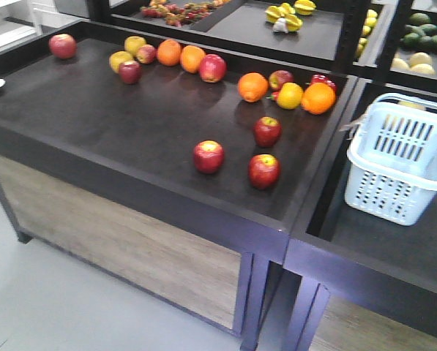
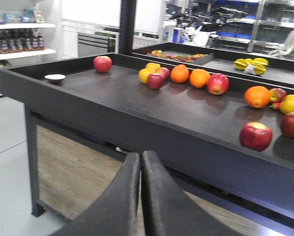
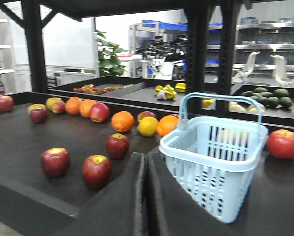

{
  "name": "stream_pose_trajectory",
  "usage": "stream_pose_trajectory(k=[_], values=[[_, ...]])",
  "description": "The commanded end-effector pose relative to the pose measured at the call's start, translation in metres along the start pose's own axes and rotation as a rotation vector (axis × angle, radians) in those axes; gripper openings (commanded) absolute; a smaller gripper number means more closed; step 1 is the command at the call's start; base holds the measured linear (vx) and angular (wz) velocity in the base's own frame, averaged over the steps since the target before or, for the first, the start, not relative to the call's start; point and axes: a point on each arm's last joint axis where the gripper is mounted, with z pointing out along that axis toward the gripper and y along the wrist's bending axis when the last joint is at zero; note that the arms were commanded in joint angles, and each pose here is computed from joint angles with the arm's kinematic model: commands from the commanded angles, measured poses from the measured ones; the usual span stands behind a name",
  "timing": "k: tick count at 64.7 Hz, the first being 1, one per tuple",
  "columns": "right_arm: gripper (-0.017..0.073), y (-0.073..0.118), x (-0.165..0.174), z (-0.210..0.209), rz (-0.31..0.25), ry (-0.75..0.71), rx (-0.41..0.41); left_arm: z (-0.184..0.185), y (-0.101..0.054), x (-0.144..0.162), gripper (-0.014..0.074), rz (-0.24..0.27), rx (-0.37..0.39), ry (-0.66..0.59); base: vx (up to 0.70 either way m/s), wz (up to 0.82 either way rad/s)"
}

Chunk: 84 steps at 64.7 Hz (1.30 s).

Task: Pick three apples into basket with both arms
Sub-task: 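Turn and drive the base up to the table holding the blue basket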

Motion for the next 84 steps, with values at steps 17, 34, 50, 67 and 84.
stream_pose_trajectory(k=[17, 34, 50, 67, 84], values=[[-0.0005, 0.0001, -0.0022, -0.0007, -0.008, -0.069, 0.001, 0.0, -0.0006, -0.0001, -0.0007, -0.013, 0.014, -0.071, 0.05, -0.31], [-0.0005, 0.0001, -0.0022, -0.0007, -0.008, -0.069, 0.001, 0.0, -0.0006, -0.0001, -0.0007, -0.013, 0.014, -0.071, 0.05, -0.36], [-0.0005, 0.0001, -0.0022, -0.0007, -0.008, -0.069, 0.001, 0.0, -0.0006, -0.0001, -0.0007, -0.013, 0.014, -0.071, 0.07, -0.33], [-0.0005, 0.0001, -0.0022, -0.0007, -0.008, -0.069, 0.001, 0.0001, -0.0006, 0.0, -0.0007, -0.013, 0.014, -0.07, 0.08, -0.18], [-0.0005, 0.0001, -0.0022, -0.0007, -0.008, -0.069, 0.001, 0.0001, -0.0006, 0.0, -0.0007, -0.013, 0.014, -0.07, 0.09, -0.06]])
